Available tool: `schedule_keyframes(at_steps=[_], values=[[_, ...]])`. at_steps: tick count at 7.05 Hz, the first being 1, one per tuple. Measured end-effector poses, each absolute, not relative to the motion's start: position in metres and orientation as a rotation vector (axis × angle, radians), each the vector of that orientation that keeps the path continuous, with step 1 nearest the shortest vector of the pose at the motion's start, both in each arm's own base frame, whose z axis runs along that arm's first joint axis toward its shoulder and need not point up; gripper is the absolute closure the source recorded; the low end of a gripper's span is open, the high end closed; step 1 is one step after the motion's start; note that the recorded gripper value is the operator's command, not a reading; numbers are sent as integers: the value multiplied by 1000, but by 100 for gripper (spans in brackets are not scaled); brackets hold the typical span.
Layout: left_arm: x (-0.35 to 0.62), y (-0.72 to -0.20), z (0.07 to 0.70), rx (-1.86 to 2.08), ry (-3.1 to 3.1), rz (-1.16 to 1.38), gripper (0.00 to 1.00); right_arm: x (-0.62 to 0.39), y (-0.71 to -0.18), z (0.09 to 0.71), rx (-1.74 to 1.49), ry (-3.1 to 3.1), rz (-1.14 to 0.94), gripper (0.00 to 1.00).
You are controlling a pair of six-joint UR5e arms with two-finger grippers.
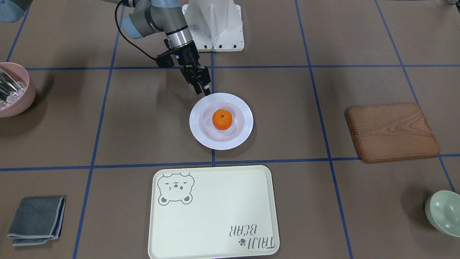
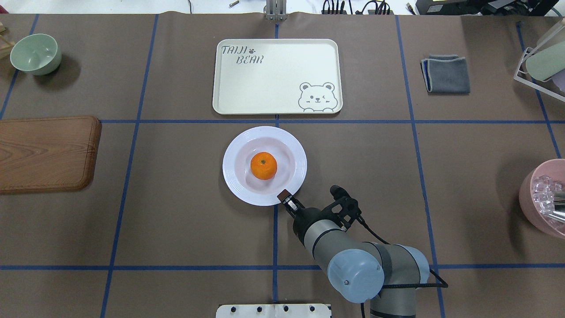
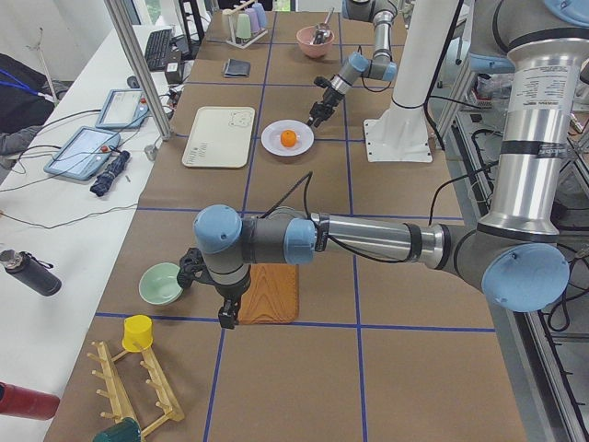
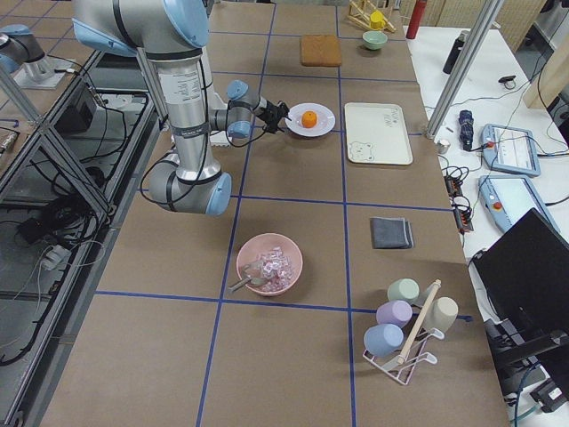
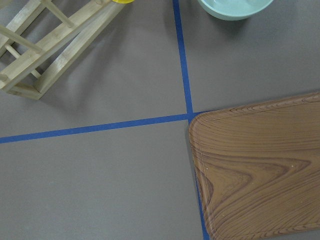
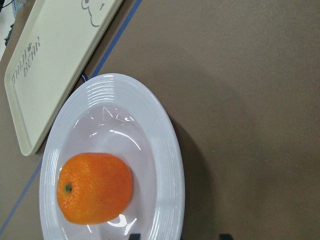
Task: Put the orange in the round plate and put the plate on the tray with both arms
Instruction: 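Lower the right gripper to the plate rim nearest the robot and grip it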
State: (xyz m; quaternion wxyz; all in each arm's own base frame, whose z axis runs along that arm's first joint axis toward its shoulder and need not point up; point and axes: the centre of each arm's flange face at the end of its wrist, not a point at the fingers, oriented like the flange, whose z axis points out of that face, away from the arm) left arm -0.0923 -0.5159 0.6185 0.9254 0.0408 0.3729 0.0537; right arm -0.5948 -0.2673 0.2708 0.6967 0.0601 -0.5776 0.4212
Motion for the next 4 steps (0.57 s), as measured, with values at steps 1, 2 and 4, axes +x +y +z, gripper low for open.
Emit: schedule_keyframes(at_steps=[1, 2, 4], values=[[-92, -516, 619, 83, 765, 110, 1, -600, -271, 269, 140, -1280, 943, 38], [-92, -516, 619, 83, 765, 110, 1, -608, -278, 267, 149, -1272, 950, 42], [-92, -516, 618, 84, 765, 109, 1, -615, -292, 268, 165, -1258, 966, 53]])
